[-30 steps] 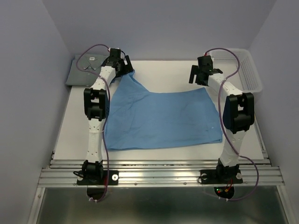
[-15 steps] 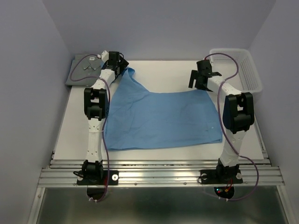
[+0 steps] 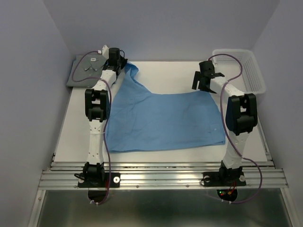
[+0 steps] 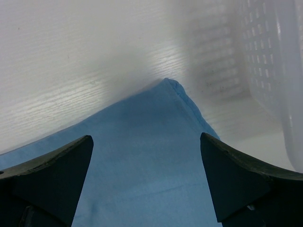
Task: Fold and stack the long sleeve shirts
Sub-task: Fold the shirt
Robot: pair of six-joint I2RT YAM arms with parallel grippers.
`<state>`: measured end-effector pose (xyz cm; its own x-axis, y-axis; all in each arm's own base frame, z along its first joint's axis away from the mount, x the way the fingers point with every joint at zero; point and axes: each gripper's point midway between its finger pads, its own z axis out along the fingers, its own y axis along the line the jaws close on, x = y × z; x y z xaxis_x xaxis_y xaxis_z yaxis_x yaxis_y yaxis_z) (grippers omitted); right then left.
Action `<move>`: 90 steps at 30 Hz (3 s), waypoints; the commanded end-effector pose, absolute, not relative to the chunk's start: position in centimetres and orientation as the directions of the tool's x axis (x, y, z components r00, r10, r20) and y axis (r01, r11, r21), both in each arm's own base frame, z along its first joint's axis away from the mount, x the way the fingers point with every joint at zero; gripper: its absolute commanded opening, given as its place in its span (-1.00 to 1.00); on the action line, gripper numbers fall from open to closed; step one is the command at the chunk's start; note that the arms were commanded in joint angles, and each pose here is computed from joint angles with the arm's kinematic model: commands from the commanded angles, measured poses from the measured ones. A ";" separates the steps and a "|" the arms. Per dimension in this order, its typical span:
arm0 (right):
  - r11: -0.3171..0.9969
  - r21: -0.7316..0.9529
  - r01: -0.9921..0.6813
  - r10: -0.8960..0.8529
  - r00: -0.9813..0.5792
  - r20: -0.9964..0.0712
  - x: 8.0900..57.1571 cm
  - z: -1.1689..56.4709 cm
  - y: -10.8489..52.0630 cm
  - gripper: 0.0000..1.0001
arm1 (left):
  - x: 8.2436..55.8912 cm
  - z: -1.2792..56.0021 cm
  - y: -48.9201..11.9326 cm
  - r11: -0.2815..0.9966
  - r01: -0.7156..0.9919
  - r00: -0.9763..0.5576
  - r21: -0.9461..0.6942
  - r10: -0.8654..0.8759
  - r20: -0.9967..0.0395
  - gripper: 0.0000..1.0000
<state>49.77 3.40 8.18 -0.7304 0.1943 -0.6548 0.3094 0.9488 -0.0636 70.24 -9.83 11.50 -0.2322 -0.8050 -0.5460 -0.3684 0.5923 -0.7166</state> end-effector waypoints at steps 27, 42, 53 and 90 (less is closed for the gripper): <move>0.882 -0.065 0.467 0.279 -0.626 -0.728 56.2 5.9 1.7 -0.40 | 60.2 33.1 -17.9 0.667 0.629 -0.239 -0.399 -0.322 -0.916 -1.00; 0.924 0.007 0.381 0.222 -0.523 -0.823 57.1 12.1 2.4 -0.99 | 62.4 37.6 -15.5 0.692 0.546 -0.228 -0.471 -0.418 -0.879 -1.00; 0.966 0.102 0.238 0.221 -0.551 -0.805 50.4 13.5 4.4 -0.99 | 48.9 36.8 -14.4 0.709 0.450 -0.251 -0.543 -0.483 -0.839 -1.00; 0.917 -0.026 0.398 0.245 -0.615 -0.749 35.1 13.0 -0.6 -0.99 | 13.5 26.6 -6.0 0.637 -0.349 -0.459 -0.687 -0.755 -0.467 -1.00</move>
<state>36.05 1.02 11.91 -0.6387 0.2453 -0.7293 0.3420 0.9396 0.0164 13.97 -6.51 23.91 -0.4820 -0.7635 -0.4299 -0.3677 0.6216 -0.6917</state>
